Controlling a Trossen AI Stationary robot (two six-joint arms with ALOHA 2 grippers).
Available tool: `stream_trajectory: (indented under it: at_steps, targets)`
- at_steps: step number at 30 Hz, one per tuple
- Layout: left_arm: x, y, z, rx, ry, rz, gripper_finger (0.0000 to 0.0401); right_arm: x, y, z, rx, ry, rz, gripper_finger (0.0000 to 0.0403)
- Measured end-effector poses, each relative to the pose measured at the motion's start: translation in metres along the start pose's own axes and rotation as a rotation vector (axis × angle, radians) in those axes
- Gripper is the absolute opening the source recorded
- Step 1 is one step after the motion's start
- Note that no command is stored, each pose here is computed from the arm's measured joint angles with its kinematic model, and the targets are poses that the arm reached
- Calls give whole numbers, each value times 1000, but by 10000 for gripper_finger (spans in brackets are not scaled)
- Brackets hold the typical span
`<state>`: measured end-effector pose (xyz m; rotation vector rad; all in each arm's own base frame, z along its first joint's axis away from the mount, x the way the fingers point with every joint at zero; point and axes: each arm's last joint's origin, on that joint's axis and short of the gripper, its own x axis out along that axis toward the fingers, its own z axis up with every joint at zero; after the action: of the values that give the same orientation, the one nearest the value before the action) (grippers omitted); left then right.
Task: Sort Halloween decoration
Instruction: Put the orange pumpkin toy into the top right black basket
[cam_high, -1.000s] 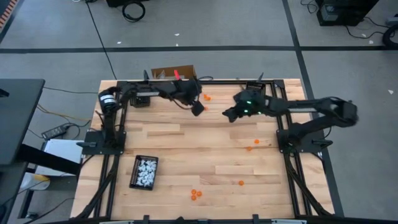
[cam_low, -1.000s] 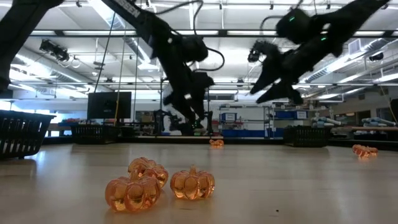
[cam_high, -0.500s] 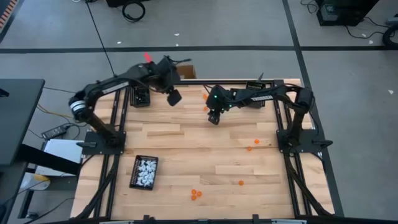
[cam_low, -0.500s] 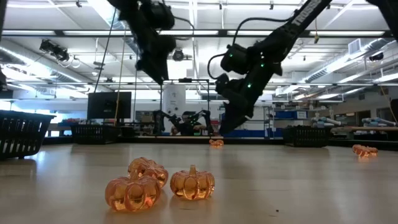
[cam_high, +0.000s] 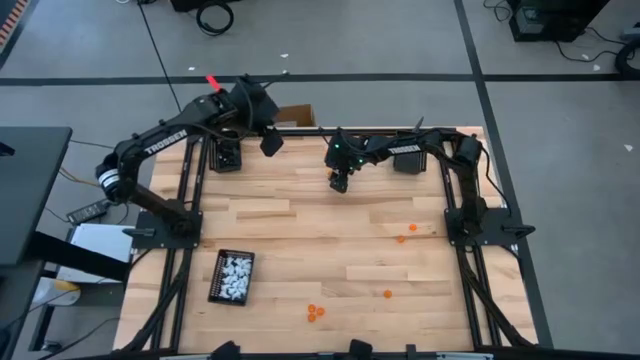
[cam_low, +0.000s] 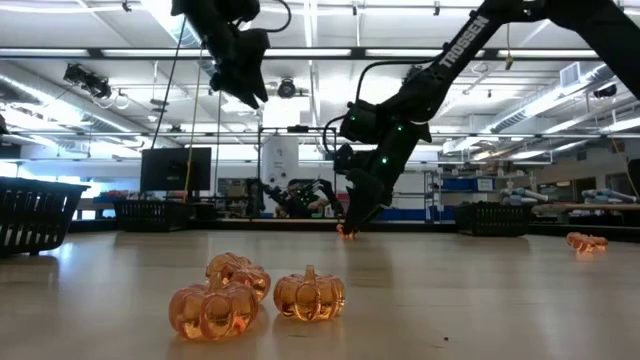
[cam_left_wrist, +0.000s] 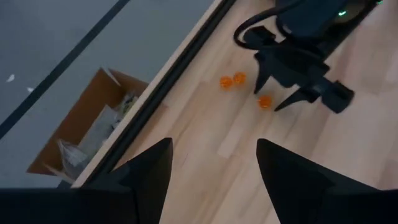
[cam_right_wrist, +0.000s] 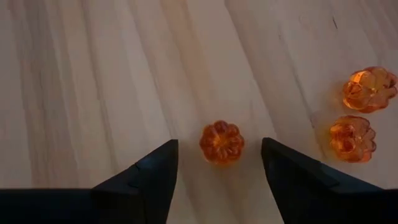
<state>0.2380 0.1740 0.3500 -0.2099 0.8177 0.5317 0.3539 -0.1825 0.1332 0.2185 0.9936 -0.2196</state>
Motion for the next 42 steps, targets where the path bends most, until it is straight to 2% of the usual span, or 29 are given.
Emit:
stream_trajectory:
  at_steps: [7,14,20,27,30,36,39,42]
  targets:
    - [9,13,-1,11,18,27,242,0,0,1,-13,12,-27,202]
    - [13,25,7,-3,-58,61,242,0,1,1,-4,10,-3,146]
    - [13,25,11,1,-105,65,242,0,1,0,-1,17,-2,127]
    - [13,25,11,1,-100,64,242,-7,1,-1,118,37,10,99]
    - [13,25,11,4,-99,64,242,-25,0,3,150,22,8,88]
    - [30,28,11,20,-73,52,242,-84,-10,4,187,18,-36,73]
    - [51,29,11,19,-43,22,242,-114,-20,-7,214,57,-99,70]
    - [74,30,10,18,-17,-15,242,-139,-33,-34,281,88,-152,66]
